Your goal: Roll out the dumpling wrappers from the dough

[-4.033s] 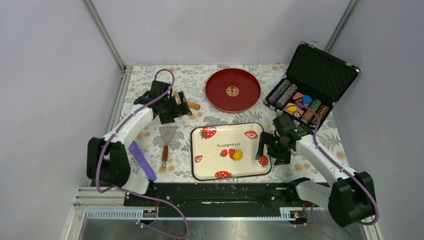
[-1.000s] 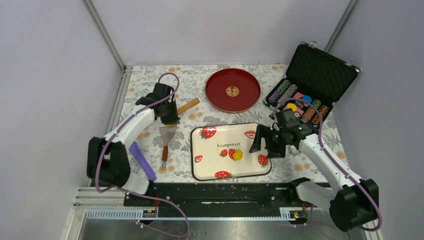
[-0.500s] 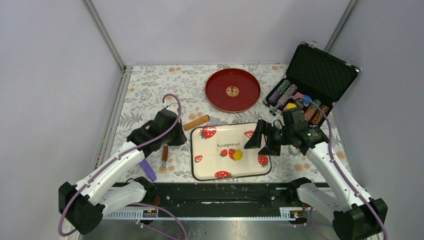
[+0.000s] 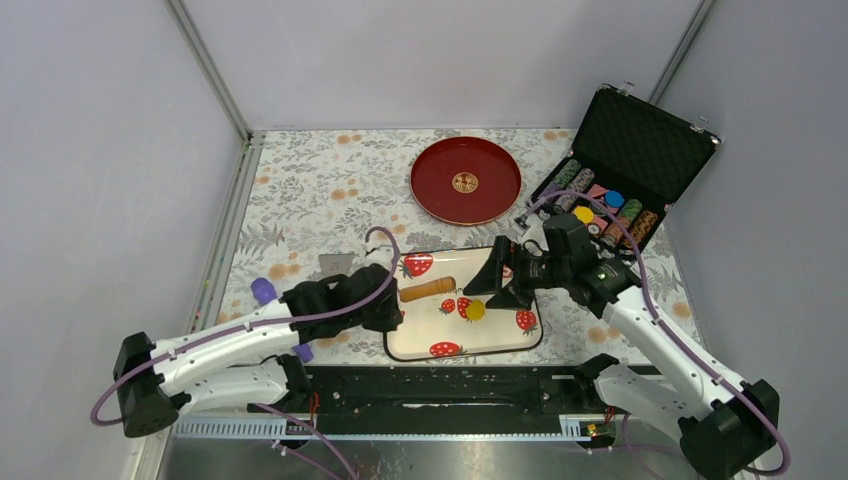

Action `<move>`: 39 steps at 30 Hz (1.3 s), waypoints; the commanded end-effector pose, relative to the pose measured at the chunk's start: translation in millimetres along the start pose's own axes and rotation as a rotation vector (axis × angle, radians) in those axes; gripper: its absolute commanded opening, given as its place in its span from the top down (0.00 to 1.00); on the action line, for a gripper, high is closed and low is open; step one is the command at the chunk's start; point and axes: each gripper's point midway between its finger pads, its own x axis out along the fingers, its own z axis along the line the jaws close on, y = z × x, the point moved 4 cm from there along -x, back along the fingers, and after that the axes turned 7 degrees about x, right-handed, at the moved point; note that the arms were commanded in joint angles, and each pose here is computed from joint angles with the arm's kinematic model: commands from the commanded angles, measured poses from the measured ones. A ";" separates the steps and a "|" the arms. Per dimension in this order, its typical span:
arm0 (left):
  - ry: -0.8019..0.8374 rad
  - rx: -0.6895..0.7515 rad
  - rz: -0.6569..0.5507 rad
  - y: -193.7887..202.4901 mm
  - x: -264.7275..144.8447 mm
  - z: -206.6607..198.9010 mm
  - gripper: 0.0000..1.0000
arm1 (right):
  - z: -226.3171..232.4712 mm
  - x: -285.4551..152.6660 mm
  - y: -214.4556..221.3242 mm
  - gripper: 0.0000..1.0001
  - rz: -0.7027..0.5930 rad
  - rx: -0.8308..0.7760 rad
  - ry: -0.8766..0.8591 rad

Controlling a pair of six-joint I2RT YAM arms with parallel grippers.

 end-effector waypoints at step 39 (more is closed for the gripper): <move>0.149 -0.004 -0.033 15.3 -9.2 -67.4 1.00 | 31.6 74.4 24.6 0.32 0.214 -0.026 -0.066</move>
